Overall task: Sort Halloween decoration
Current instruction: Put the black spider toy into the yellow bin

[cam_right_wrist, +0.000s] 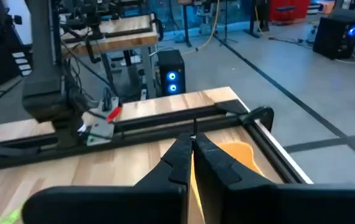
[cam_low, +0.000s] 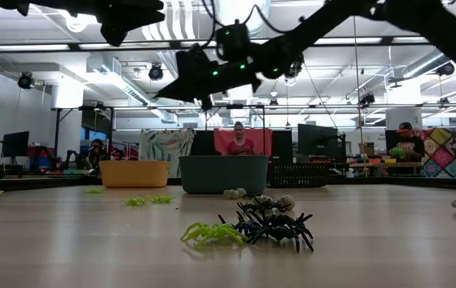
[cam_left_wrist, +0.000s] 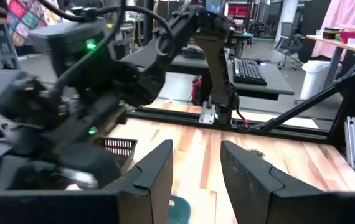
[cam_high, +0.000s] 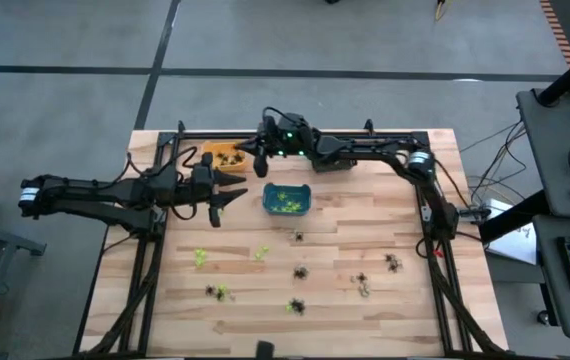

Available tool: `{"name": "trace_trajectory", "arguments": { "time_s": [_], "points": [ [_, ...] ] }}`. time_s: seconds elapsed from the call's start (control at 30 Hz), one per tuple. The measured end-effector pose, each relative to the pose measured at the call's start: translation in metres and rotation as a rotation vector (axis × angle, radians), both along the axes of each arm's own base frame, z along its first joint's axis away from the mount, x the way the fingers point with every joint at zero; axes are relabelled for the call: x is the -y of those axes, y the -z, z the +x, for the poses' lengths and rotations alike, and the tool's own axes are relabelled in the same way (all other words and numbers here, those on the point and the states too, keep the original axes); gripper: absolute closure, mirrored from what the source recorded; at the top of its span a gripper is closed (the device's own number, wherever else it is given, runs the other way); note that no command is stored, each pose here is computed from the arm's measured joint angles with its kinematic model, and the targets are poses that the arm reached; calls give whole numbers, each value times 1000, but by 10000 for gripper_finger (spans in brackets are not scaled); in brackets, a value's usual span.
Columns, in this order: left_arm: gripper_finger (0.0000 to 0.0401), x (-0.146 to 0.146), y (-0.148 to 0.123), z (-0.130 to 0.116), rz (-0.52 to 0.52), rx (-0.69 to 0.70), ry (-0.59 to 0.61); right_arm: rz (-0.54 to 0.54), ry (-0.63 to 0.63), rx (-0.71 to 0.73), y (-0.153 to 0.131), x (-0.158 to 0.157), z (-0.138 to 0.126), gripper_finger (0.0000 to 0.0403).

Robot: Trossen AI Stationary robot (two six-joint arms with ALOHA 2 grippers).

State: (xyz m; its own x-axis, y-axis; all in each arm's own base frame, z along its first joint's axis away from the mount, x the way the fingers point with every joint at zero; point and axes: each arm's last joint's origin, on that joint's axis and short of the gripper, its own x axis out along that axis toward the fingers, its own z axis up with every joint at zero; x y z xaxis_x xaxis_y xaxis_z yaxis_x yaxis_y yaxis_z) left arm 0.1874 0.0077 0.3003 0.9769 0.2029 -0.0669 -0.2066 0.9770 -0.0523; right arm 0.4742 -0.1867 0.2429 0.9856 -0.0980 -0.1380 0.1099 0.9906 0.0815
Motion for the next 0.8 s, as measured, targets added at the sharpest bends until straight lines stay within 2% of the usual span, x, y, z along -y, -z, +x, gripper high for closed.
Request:
{"name": "trace_trajectory", "arguments": {
  "time_s": [0.27, 0.43, 0.67, 0.8],
  "points": [
    [283, 1, 1, -6, -27, -20, 4, -4, 24, 8, 16, 20, 28, 394],
    [283, 1, -1, -13, -44, -18, 2, 8, 142, -86, 29, 40, 36, 394],
    [283, 1, -9, -26, -34, 21, -6, 97, 162, -195, 55, 53, 45, 390],
    [283, 0, -8, -29, -29, 9, -52, 105, 159, -220, 60, 54, 47, 368]
  ]
}}
